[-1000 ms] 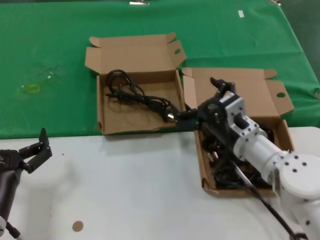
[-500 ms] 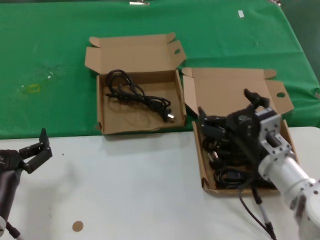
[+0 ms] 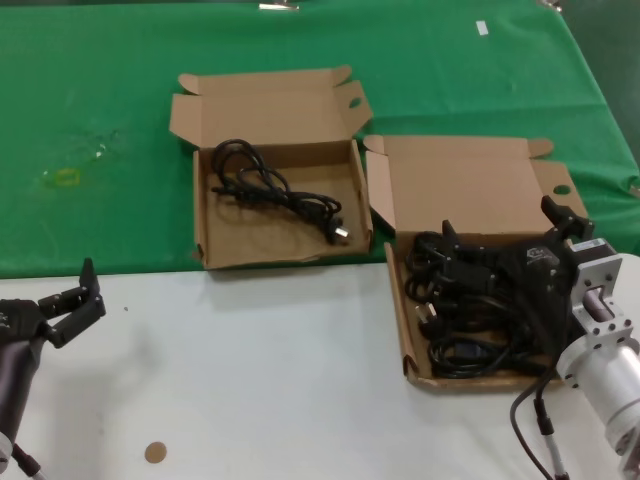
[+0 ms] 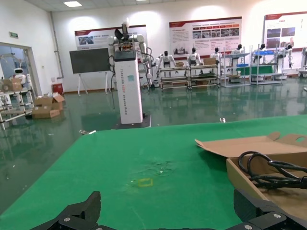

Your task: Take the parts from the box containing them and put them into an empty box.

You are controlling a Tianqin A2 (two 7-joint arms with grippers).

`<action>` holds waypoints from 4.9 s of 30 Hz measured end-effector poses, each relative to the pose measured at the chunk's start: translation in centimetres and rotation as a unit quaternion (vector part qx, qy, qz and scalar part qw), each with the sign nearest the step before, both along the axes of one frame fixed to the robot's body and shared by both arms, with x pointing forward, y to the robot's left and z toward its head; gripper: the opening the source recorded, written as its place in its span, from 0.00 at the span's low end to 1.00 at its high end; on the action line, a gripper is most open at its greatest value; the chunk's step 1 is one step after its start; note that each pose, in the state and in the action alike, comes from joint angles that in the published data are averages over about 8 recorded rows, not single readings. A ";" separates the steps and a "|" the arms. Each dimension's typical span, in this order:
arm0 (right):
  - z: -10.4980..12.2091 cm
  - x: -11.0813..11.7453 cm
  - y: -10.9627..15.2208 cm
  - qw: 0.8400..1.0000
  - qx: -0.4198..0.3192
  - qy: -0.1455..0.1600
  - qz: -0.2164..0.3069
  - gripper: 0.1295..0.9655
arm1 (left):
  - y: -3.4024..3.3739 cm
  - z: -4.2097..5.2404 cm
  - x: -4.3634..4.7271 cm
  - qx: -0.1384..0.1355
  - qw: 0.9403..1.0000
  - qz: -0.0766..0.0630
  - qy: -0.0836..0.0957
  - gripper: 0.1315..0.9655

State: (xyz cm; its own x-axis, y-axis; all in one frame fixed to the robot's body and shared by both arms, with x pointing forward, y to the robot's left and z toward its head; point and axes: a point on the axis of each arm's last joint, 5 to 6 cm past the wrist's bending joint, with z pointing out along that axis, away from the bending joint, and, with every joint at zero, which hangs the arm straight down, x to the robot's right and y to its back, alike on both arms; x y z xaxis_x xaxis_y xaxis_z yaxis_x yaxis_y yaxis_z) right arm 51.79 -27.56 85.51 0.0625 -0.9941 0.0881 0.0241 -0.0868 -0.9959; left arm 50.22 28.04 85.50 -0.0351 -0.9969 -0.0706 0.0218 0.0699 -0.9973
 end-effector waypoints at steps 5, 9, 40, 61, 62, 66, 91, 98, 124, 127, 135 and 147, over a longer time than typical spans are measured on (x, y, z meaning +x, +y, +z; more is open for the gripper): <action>0.0 0.0 0.0 1.000 0.000 0.000 -0.001 1.00 | 0.00 0.00 0.00 0.000 1.000 0.000 0.000 1.00; 0.0 -0.1 0.0 1.000 0.000 0.000 -0.001 1.00 | 0.00 0.00 0.00 0.000 1.000 0.000 0.000 1.00; 0.0 -0.1 0.0 1.000 0.000 0.000 -0.001 1.00 | 0.00 0.00 0.00 0.000 1.000 0.000 0.000 1.00; 0.0 -0.1 0.0 1.000 0.000 0.000 -0.001 1.00 | 0.00 0.00 0.00 0.000 1.000 0.000 0.000 1.00; 0.0 -0.1 0.0 1.000 0.000 0.000 -0.001 1.00 | 0.00 0.00 0.00 0.000 1.000 0.000 0.000 1.00; 0.0 -0.1 0.0 1.000 0.000 0.000 -0.001 1.00 | 0.00 0.00 0.00 0.000 1.000 0.000 0.000 1.00; 0.0 -0.1 0.0 1.000 0.000 0.000 -0.001 1.00 | 0.00 0.00 0.00 0.000 1.000 0.000 0.000 1.00; 0.0 -0.1 0.0 1.000 0.000 0.000 -0.001 1.00 | 0.00 0.00 0.00 0.000 1.000 0.000 0.000 1.00; 0.0 -0.1 0.0 1.000 0.000 0.000 -0.001 1.00 | 0.00 0.00 0.00 0.000 1.000 0.000 0.000 1.00; 0.0 -0.1 0.0 1.000 0.000 0.000 -0.001 1.00 | 0.00 0.00 0.00 0.000 1.000 0.000 0.000 1.00; 0.0 -0.1 0.0 1.000 0.000 0.000 -0.001 1.00 | 0.00 0.00 0.00 0.000 1.000 0.000 0.000 1.00; 0.0 -0.1 0.0 1.000 0.000 0.000 -0.001 1.00 | 0.00 0.00 0.00 0.000 1.000 0.000 0.000 1.00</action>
